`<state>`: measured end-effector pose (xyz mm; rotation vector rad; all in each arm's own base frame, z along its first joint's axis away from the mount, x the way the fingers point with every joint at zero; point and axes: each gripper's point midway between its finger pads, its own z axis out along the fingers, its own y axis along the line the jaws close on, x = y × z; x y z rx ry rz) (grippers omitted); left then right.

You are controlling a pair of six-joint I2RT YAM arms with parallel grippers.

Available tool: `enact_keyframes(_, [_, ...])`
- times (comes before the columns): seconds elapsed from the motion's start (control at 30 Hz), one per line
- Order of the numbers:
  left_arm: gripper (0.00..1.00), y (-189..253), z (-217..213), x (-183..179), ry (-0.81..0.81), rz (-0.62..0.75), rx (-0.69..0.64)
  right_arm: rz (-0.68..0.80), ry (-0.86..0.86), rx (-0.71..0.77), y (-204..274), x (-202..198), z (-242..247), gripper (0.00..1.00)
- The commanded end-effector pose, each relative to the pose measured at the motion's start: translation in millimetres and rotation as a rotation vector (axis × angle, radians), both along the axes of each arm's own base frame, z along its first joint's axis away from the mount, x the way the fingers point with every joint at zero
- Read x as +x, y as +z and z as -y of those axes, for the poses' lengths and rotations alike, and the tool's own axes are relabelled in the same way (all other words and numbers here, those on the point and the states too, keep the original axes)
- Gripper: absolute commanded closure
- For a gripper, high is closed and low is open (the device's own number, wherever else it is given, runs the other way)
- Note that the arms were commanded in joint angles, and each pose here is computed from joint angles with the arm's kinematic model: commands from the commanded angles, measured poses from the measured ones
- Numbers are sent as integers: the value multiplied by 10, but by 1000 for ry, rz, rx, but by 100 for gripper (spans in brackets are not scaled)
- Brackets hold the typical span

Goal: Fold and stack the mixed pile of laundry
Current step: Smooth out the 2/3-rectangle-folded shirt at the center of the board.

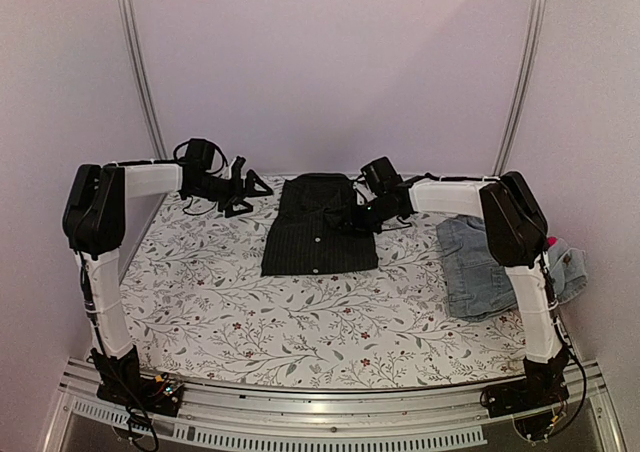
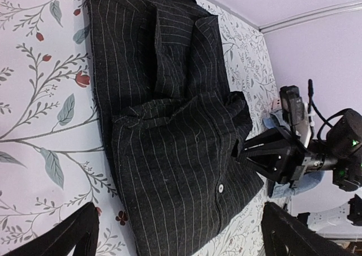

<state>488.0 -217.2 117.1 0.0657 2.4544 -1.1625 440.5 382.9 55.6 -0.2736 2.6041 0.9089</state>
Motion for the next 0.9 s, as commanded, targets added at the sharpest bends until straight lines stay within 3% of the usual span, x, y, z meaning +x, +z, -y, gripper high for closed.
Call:
enact_keyframes(0.0, [0, 122, 3, 80, -8, 40, -2, 65, -36, -2, -28, 328, -71, 79])
enact_keyframes(0.67, [0, -37, 2, 21, -18, 12, 8, 91, -124, 205, -6, 921, -188, 65])
enact_keyframes(0.87, [0, -85, 35, -33, -37, 10, 15, 78, -161, 207, -118, 999, -175, 61])
